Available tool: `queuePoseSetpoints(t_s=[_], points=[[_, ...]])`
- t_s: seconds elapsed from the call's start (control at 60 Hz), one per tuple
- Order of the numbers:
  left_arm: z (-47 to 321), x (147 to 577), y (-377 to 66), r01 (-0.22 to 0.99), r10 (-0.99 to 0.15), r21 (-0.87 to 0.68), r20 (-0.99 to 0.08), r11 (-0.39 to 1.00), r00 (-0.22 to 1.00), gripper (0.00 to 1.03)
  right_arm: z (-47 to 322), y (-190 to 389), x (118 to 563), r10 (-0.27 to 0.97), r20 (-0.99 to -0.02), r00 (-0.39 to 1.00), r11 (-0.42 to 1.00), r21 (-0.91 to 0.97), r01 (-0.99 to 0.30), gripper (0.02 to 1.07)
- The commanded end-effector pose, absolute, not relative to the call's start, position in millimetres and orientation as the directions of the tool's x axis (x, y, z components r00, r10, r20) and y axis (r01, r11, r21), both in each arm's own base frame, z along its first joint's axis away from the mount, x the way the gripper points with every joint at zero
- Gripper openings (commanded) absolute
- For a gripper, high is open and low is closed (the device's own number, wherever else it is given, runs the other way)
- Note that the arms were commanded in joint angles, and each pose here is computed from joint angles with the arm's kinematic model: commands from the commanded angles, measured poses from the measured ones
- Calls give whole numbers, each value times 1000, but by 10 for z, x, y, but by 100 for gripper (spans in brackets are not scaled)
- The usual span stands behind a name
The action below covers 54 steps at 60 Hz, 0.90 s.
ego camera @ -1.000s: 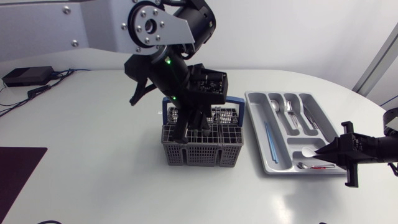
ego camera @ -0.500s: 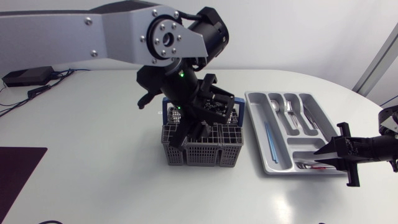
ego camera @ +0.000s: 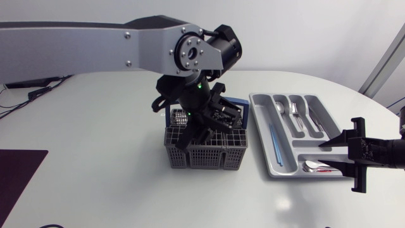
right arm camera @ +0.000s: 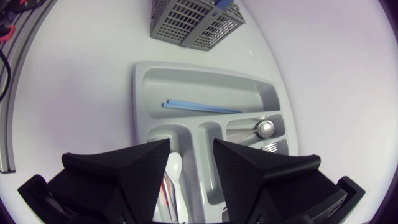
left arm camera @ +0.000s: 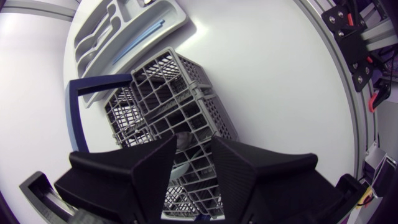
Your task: Unload the cutlery basket into the drawer organizer.
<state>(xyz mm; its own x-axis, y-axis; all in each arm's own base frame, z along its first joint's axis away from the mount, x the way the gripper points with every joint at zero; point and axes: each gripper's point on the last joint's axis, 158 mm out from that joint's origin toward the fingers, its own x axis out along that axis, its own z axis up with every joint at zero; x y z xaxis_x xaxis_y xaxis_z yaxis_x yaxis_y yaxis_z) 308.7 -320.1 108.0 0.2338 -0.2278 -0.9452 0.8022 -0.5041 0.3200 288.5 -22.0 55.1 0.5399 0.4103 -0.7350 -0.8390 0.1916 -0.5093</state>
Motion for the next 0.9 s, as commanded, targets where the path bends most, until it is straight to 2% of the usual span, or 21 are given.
queuePoseSetpoints(t_s=[0.0, 0.15, 0.183, 0.283, 0.517, 0.6, 0.667, 0.883], points=[[1111, 3129, -3236, 787, -224, 324, -945, -525, 239, 40, 626, -29, 2835, 446, -719, 533, 288, -448, -846, 63], [1133, 3141, -3162, 821, -210, 312, -948, -478, 238, 40, 873, 317, 2818, 492, -692, 527, 409, -351, -842, 63], [1128, 3182, -3122, 845, -197, 310, -949, -436, 247, 40, 998, 451, 2843, 513, -680, 524, 471, -287, -834, 63], [1135, 3191, -3058, 888, -192, 300, -950, -349, 245, 40, 1177, 727, 2798, 558, -662, 501, 520, -192, -832, 63], [986, 3107, -2938, 945, -199, 287, -946, -159, 254, 40, 1419, 1426, 2712, 663, -624, 413, 553, 37, -832, 62], [948, 3105, -2931, 949, -217, 298, -938, -103, 271, 40, 1522, 1604, 2750, 683, -609, 403, 571, 101, -815, 57], [971, 3110, -2925, 952, -233, 301, -931, -52, 281, 40, 1571, 1702, 2803, 695, -608, 385, 579, 155, -801, 56], [1024, 3079, -2905, 944, -281, 317, -901, 95, 331, 40, 1556, 1995, 2924, 719, -621, 313, 587, 301, -752, 56]])
